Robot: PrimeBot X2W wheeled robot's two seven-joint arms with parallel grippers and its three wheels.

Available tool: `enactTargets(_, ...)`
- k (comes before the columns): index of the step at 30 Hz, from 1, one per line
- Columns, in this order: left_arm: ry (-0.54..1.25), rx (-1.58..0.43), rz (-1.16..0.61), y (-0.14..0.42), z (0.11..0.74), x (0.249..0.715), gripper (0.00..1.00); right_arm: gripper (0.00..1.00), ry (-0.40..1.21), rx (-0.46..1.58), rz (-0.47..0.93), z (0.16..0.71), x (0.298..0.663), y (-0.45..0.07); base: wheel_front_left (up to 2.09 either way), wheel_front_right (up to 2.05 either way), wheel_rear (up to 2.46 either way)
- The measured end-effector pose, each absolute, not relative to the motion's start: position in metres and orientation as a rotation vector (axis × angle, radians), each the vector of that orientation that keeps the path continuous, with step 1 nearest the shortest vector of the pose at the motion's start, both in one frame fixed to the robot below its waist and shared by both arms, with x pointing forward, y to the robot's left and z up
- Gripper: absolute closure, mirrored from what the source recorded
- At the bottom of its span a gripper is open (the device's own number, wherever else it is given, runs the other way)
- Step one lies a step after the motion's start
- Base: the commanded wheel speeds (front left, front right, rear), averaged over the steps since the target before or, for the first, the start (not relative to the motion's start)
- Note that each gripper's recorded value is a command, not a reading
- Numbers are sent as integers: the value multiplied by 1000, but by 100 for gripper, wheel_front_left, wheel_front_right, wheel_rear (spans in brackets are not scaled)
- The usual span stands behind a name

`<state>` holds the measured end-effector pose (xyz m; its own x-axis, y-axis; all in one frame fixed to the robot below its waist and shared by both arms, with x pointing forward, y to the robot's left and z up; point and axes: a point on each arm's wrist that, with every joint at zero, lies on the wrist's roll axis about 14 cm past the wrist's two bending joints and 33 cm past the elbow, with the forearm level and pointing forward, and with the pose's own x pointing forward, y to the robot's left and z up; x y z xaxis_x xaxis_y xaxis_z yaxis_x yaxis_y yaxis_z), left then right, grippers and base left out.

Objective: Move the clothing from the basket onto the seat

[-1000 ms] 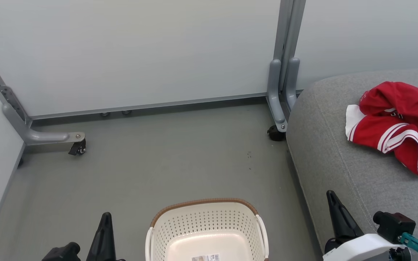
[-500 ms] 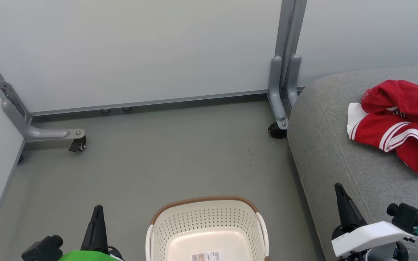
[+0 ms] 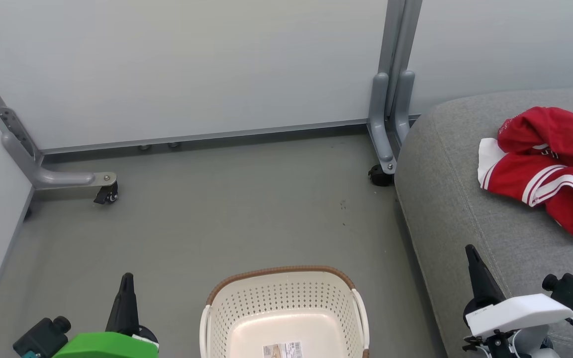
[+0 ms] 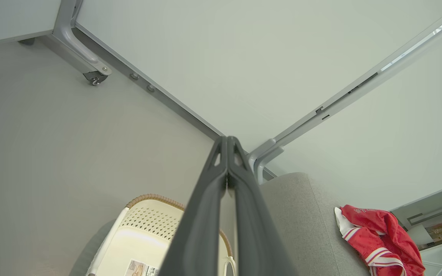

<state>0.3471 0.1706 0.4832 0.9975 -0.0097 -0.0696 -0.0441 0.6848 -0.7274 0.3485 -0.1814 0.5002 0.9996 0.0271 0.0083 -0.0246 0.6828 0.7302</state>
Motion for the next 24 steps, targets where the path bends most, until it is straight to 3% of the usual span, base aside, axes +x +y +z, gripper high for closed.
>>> enactTargets(24, 69, -1092, 33, 180, 488, 362, 100, 100, 12, 1093, -1, 502, 363, -190, 0, 0, 0)
